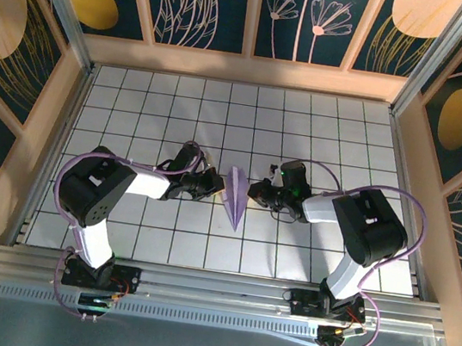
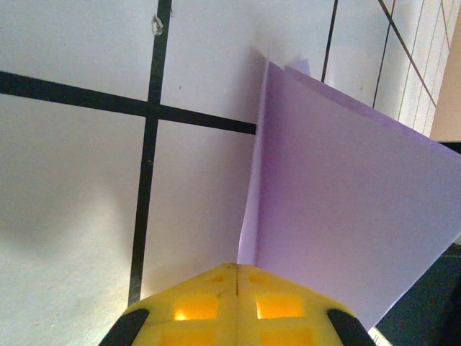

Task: Fold a paper plane with a square sheet of paper (fold left side to right side)
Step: Place the paper plane at the center of the table.

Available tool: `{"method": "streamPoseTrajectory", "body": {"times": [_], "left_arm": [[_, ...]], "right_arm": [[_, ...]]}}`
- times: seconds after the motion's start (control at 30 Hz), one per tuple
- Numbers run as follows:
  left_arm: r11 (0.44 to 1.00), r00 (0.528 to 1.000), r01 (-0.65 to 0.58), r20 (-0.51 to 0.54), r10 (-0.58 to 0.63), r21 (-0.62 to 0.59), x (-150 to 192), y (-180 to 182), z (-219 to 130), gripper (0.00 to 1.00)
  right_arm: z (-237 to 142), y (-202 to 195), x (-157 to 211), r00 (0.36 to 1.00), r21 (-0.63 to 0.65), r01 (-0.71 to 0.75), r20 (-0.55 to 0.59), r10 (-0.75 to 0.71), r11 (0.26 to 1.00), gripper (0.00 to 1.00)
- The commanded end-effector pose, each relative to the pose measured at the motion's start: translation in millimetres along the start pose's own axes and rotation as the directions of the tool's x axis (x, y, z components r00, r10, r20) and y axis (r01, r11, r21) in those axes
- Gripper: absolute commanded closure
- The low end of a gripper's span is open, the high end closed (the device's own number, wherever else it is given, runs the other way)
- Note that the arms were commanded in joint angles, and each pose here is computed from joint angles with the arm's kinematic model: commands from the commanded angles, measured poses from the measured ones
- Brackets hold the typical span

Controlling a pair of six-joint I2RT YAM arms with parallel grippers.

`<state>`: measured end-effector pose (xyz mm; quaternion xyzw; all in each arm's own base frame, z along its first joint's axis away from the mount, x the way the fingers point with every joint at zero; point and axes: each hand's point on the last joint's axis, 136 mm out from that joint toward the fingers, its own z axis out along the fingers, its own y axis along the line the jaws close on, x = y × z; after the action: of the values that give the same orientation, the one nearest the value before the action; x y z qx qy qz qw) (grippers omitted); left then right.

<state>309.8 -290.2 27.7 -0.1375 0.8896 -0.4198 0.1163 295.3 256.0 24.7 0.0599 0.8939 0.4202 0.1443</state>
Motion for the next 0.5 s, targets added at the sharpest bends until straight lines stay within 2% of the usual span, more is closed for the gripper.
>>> {"method": "streamPoseTrajectory", "body": {"times": [0.0,0.07,0.3,0.47], "left_arm": [[1.000,1.000,-0.007,0.028,0.006,0.015,-4.0,-9.6,-7.1,1.00],[1.000,1.000,-0.003,0.029,0.003,0.019,-3.9,-11.1,-8.2,1.00],[0.995,1.000,0.028,0.007,-0.028,0.093,-1.0,-24.0,-7.5,1.00],[0.994,0.999,0.041,0.009,-0.042,0.103,-1.4,-27.3,-7.4,1.00]], "right_arm": [[-7.7,-9.2,-10.7,0.999,0.090,0.042,0.025,-0.045,0.995,0.92],[-13.3,-9.9,-15.7,0.998,0.114,0.055,0.037,-0.059,0.992,0.88],[-41.8,14.6,-24.4,0.989,0.121,0.123,0.062,-0.131,0.985,0.58],[-57.1,35.8,-3.7,0.983,0.112,0.183,-0.012,-0.182,0.977,0.48]]}}
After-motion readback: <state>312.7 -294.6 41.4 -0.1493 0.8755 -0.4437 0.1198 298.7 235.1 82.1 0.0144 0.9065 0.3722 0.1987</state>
